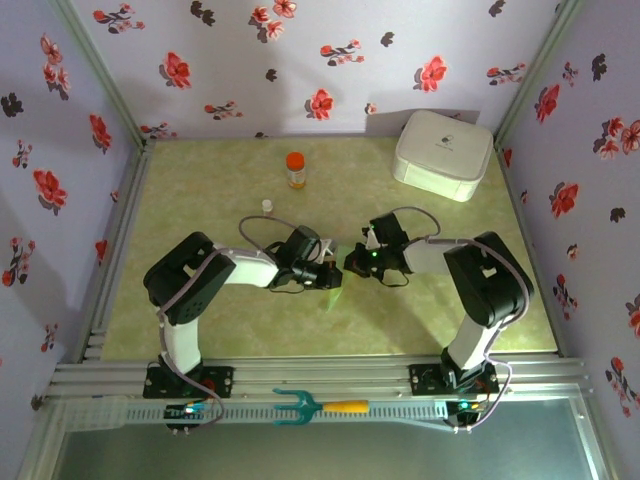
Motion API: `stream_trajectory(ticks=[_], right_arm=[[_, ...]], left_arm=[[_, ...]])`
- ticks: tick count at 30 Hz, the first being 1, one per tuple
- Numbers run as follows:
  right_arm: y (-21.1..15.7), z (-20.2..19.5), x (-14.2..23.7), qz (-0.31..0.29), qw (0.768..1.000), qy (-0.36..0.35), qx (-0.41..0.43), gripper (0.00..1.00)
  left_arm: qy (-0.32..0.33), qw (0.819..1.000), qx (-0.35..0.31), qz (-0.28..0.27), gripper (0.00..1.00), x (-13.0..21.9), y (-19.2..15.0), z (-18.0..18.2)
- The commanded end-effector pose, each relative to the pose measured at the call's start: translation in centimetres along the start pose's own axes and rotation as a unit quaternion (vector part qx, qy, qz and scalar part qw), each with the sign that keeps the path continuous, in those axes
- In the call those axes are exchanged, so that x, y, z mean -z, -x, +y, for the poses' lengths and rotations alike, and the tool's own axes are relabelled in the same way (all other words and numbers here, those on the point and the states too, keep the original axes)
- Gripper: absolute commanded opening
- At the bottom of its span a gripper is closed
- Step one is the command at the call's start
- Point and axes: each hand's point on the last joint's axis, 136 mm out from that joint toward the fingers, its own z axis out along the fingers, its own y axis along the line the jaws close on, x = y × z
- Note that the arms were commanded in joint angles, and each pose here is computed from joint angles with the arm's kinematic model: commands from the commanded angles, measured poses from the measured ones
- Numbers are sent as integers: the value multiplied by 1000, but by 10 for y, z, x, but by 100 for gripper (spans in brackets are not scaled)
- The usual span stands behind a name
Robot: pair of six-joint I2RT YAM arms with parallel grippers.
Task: Fold a paper plane with a square sheet of paper (pick it up from the middle)
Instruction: Fold the wing for the fifth time at the center of the table.
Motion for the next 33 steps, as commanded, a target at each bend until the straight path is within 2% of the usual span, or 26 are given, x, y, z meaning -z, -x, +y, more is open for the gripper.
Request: stream_trajectory(ticks=[1, 24, 29, 33], right_arm=[[10, -24, -7, -9, 999, -32, -6, 5], [81, -59, 27, -79, 992, -86, -45, 7], [94, -53, 39, -99, 992, -61, -56, 7], [96, -30, 59, -120, 991, -35, -43, 9]], left_arm=[[77, 993, 49, 81, 0, -1, -56, 49], [69, 992, 53, 89, 0, -2, -63, 50], [66, 992, 52, 90, 0, -1, -63, 50], [65, 992, 45, 94, 0, 0, -63, 49]])
